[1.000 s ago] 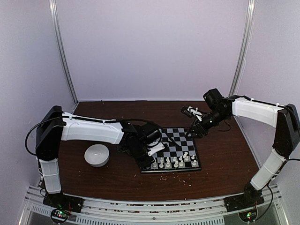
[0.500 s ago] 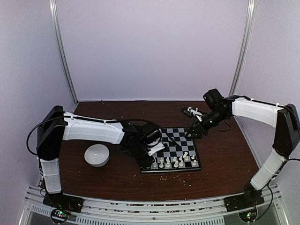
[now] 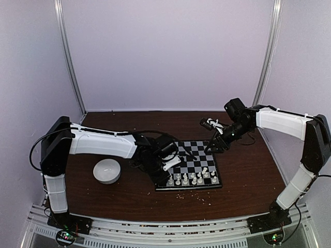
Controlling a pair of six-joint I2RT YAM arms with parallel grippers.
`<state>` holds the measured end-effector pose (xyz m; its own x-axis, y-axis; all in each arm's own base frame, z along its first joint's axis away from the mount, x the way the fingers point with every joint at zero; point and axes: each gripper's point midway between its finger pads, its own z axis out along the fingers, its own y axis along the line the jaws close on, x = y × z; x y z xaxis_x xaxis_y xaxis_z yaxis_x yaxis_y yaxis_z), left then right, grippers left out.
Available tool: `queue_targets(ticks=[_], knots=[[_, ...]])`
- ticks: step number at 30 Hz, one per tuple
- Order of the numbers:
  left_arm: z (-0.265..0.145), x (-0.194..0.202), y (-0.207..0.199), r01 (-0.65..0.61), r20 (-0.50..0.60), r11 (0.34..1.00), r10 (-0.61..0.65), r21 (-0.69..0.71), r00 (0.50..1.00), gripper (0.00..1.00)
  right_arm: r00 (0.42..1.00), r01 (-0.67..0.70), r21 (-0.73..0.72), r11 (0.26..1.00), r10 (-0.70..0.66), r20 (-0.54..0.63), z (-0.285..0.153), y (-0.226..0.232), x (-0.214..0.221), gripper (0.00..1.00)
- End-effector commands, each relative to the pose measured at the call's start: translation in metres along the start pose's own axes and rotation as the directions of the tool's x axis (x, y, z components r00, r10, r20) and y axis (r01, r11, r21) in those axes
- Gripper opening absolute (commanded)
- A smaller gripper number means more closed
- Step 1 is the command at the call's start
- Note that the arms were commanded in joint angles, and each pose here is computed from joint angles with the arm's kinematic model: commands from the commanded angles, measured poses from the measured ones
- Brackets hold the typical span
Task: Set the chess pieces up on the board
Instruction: Place the rook at a1, then pick up the knight from the chessboard.
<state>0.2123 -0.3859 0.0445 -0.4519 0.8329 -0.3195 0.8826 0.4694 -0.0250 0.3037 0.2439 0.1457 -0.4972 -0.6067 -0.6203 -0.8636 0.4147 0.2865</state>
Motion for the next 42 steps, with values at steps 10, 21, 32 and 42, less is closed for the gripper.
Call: queue_targets(ticks=[10,21,32,42], knots=[[-0.066,-0.024,0.006,0.007,0.137,0.999,-0.002,-0.032,0.991,0.27,0.977,0.179,-0.014,0.984,-0.179,-0.114,-0.016,0.007,0.014,0.5],[-0.117,-0.098,0.024,0.119,0.441,0.993,-0.098,-0.02,0.892,0.29,0.83,0.44,0.008,0.898,-0.403,-0.385,0.004,-0.03,0.052,0.44],[-0.133,-0.098,0.039,0.237,0.537,0.97,-0.224,0.047,0.813,0.29,0.658,0.594,-0.119,0.796,-0.565,-0.497,0.036,-0.027,0.071,0.44],[-0.125,-0.091,0.041,0.287,0.545,0.952,-0.298,0.107,0.784,0.29,0.573,0.639,-0.189,0.745,-0.626,-0.528,0.053,-0.024,0.078,0.44]])
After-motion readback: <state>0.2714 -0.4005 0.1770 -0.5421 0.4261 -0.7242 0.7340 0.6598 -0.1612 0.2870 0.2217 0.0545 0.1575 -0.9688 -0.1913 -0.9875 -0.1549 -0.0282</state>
